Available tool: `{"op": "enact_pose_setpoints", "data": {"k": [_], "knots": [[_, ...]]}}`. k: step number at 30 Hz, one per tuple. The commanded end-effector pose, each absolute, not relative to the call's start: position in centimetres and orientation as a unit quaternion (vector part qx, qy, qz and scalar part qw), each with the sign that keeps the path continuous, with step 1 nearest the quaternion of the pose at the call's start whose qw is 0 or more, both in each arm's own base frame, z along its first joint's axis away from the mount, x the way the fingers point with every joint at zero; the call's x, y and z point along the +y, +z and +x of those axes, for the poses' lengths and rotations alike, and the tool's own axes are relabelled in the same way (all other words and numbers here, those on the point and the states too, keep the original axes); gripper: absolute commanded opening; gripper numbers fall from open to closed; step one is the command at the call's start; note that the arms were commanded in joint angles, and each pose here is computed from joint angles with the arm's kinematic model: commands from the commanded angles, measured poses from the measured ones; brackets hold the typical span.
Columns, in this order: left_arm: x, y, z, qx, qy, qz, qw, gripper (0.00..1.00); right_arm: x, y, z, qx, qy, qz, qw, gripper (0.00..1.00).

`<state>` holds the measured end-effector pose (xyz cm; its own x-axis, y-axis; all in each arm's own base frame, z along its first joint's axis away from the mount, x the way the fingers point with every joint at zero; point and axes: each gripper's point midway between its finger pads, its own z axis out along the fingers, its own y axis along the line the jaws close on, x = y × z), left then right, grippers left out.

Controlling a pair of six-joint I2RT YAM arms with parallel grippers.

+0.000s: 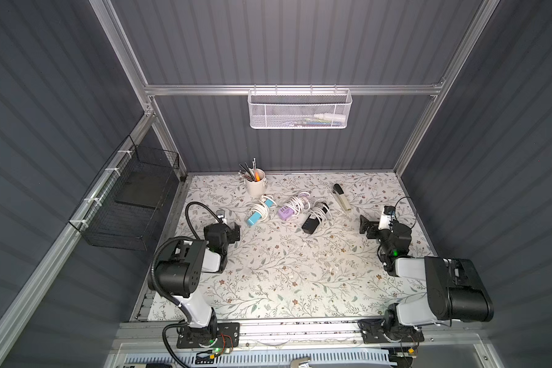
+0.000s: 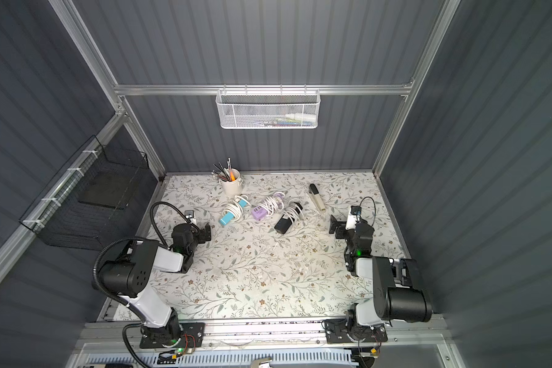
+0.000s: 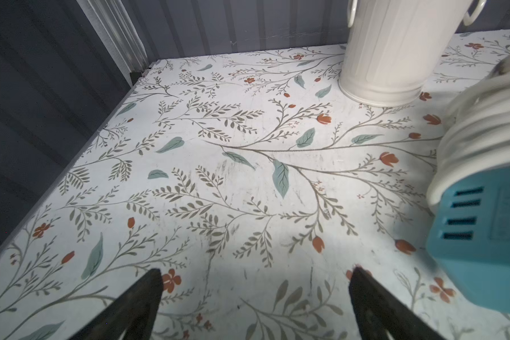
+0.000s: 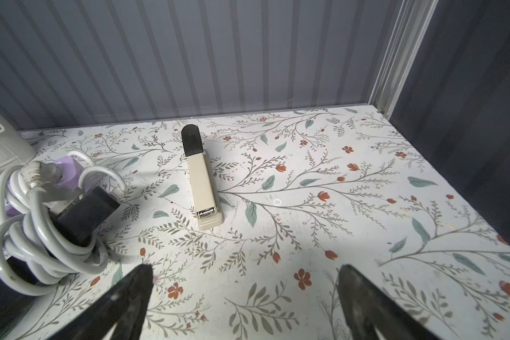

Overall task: Unwrap the cord wrapped around the power strip
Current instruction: Pick up the power strip from the center of the board.

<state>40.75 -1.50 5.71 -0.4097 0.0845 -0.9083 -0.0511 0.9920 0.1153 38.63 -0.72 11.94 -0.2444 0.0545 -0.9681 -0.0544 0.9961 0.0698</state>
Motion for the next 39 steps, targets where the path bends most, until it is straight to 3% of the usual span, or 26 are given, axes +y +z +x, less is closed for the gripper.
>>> {"op": "enact_pose_setpoints", "data": {"k": [1,35,39], "knots": [[-1.5,6.7,41.4,0.83,0.064,0.015,0.554,1.0,-0.7,12.1,38.5,0.784,0.045,-0.002,0.619,0.99],[-0.5,6.6,42.0,0.838,0.045,-0.005,0.544,1.0,-1.9,12.1,38.7,0.787,0.027,0.03,0.616,0.99],[1.6,8.4,43.8,0.871,0.097,-0.053,0.479,1.0,-2.6,13.4,39.4,0.815,0.017,0.05,0.576,0.99]]}}
